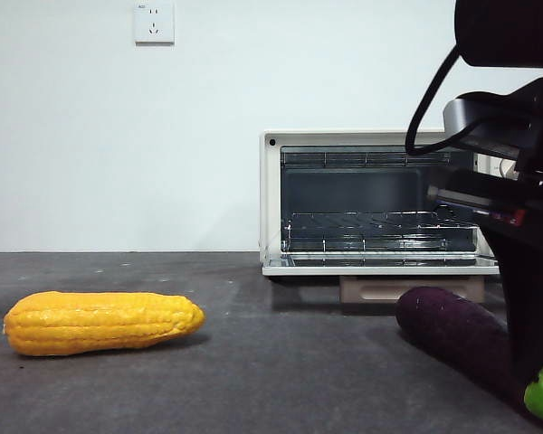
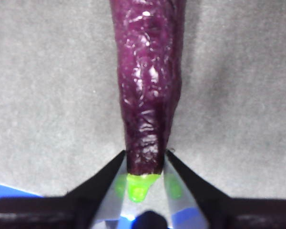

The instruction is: Take the eggplant from the table,put the eggplant in the oven

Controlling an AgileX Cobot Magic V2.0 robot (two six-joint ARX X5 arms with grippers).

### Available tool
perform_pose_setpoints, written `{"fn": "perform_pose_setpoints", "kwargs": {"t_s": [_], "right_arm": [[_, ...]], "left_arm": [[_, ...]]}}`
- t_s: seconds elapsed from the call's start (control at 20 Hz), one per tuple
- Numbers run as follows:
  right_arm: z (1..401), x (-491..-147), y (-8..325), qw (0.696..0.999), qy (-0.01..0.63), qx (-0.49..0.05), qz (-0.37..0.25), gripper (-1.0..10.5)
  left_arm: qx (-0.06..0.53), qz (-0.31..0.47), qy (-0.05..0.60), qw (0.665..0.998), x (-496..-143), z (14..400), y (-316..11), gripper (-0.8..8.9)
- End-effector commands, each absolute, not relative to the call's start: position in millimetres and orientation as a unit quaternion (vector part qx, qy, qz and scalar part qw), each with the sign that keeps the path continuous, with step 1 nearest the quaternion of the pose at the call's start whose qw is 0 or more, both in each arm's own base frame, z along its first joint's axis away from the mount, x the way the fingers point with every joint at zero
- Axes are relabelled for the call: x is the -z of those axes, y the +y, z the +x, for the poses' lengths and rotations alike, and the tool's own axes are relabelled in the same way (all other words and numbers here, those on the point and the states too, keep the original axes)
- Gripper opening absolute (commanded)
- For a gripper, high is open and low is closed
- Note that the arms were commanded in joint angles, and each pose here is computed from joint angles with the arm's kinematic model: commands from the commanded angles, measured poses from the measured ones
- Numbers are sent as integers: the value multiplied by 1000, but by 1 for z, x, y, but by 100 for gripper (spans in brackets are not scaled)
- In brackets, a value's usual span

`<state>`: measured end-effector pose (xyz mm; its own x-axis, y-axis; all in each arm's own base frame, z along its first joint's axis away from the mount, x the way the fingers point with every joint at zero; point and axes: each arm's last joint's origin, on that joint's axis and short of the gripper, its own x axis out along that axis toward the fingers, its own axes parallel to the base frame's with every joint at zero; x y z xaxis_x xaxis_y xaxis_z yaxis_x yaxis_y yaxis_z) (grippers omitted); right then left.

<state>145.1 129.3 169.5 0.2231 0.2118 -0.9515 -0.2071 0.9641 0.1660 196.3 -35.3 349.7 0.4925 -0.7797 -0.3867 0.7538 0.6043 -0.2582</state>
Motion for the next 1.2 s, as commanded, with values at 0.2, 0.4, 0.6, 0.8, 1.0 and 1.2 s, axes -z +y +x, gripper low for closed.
{"fn": "perform_pose_setpoints", "kwargs": {"t_s": [0.2,0.4,0.6,0.8,1.0,1.2], "right_arm": [[148,-168,133,794,590,-148,9,-14],[145,-169,136,775,603,-186,24,-13],[140,-180,149,756,605,-248,36,-12],[150,-216,163,771,560,-301,50,-12],[172,-256,163,804,500,-316,66,-13],[194,-270,142,827,479,-283,79,-12]], "left_arm": [[450,-21,231,862,-349,196,-36,-6],[450,-20,229,863,-350,196,-36,-6],[447,-17,226,865,-350,197,-36,-6],[445,-17,227,866,-350,197,-36,-6],[446,-17,228,866,-350,197,-36,-6],[446,-18,229,865,-350,197,-36,-6]]}}
